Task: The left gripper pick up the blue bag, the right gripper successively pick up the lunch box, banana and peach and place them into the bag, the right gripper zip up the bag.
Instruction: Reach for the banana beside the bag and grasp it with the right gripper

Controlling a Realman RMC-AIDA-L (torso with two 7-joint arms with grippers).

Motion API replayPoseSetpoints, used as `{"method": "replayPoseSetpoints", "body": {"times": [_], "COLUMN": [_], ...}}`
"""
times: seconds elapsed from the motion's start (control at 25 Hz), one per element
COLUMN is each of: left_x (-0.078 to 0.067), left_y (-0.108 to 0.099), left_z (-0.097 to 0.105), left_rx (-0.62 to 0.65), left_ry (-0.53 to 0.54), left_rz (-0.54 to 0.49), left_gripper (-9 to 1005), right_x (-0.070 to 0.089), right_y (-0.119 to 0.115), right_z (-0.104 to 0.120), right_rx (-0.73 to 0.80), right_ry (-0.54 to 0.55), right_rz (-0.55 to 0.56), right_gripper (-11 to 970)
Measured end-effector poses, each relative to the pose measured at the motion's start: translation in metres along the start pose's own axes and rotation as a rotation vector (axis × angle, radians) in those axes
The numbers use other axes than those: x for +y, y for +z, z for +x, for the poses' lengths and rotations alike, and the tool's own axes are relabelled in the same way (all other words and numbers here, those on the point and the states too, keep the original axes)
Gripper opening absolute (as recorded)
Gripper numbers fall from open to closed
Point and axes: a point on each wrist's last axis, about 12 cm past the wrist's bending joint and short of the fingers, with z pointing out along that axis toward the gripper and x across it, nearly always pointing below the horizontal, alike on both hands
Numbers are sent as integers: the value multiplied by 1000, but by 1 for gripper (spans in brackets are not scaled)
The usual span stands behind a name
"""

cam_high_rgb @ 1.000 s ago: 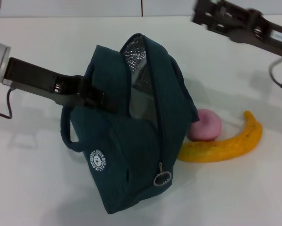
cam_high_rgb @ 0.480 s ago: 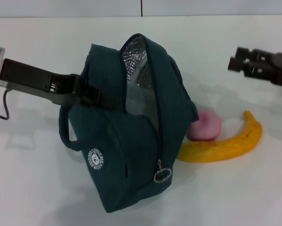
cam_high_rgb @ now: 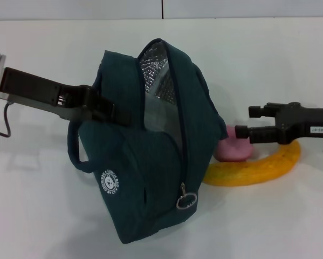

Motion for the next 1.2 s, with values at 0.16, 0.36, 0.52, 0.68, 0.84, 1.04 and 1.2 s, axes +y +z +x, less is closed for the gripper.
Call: {"method": "replayPoseSetpoints", "body": {"times": [0.16,0.36,0.52,0.68,0.84,1.04,1.2], "left_x": [0,1,1,2,3,2,1], "left_y": [0,1,1,0,-1,0,1], "left_z": [1,1,2,3,4,3,1], "left_rx": [-1,-1,-1,-2,-4,-2,-1], "left_ry": [-2,-5,-6,-8,-14,-6,-2], "left_rz": [1,3,4,1,-3,1,3], "left_gripper": [39,40,40,40,40,40,40], "right_x": [0,0,2,10,15,15,21], "right_y": [5,3,-7,-25,-33,-27,-11], "right_z": [1,1,-1,-16,-39,-77,-102], "right_rx": [36,48,56,169,328,549,700], "right_ry": [-13,-23,-72,-225,-333,-364,-411], "right_rz": [0,2,0,-31,-51,-36,-32], "right_gripper": [856,854,852,827,812,814,814]}}
